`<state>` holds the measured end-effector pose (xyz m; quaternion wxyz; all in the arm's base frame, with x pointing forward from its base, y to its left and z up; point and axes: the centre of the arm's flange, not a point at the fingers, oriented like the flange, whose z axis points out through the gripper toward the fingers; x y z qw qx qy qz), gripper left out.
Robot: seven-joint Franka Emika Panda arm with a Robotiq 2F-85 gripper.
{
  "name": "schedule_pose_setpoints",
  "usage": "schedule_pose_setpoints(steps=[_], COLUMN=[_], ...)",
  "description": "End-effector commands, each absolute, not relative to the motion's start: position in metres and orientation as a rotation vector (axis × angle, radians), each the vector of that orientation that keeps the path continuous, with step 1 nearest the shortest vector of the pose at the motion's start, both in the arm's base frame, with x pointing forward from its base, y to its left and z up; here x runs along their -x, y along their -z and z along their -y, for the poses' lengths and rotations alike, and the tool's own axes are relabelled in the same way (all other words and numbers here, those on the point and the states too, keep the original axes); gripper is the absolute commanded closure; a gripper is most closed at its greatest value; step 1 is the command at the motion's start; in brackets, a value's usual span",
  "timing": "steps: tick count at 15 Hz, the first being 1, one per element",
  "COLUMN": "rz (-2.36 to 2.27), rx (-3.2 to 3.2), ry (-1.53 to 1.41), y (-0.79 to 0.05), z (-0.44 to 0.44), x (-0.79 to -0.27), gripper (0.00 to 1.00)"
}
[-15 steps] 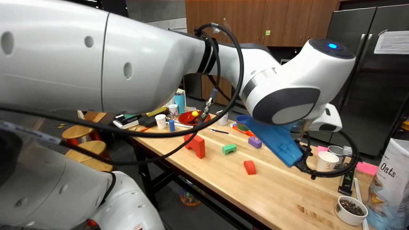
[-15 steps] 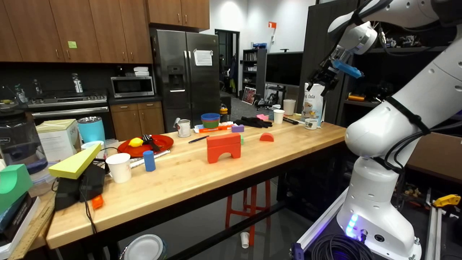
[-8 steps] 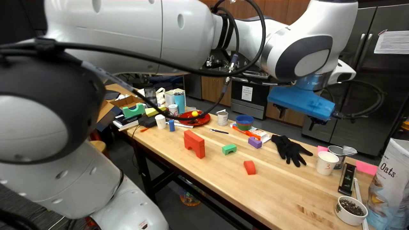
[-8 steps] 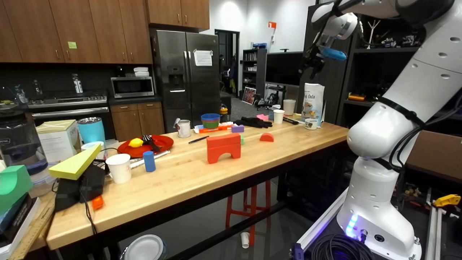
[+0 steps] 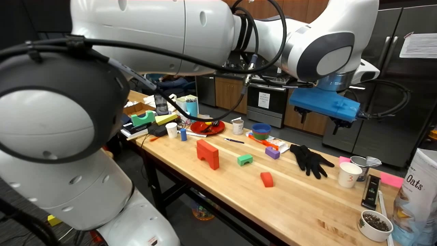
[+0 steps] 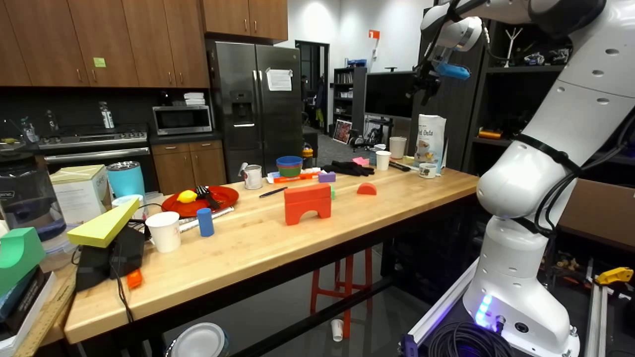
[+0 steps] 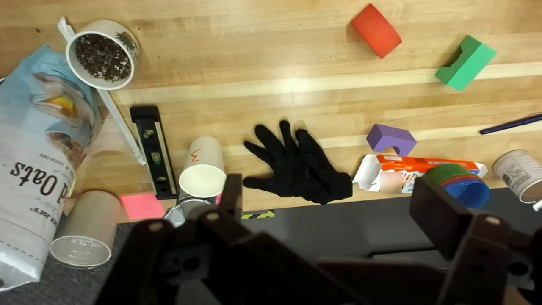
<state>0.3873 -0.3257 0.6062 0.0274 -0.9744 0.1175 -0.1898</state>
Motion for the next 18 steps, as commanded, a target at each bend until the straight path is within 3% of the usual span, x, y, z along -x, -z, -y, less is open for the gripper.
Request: schedule_pose_setpoints(steps=[1,14,18], rz=[-0.363,-0.362,-0.178], rx=[3.009,3.009,3.092], ry=[0.587,0.585,0.637], y=[-0.606,-0.606,-0.631], z=[0.326,0.325,0.328], x=[-0.387,-0.387,-0.414], gripper=[0.00,0.00,0.00])
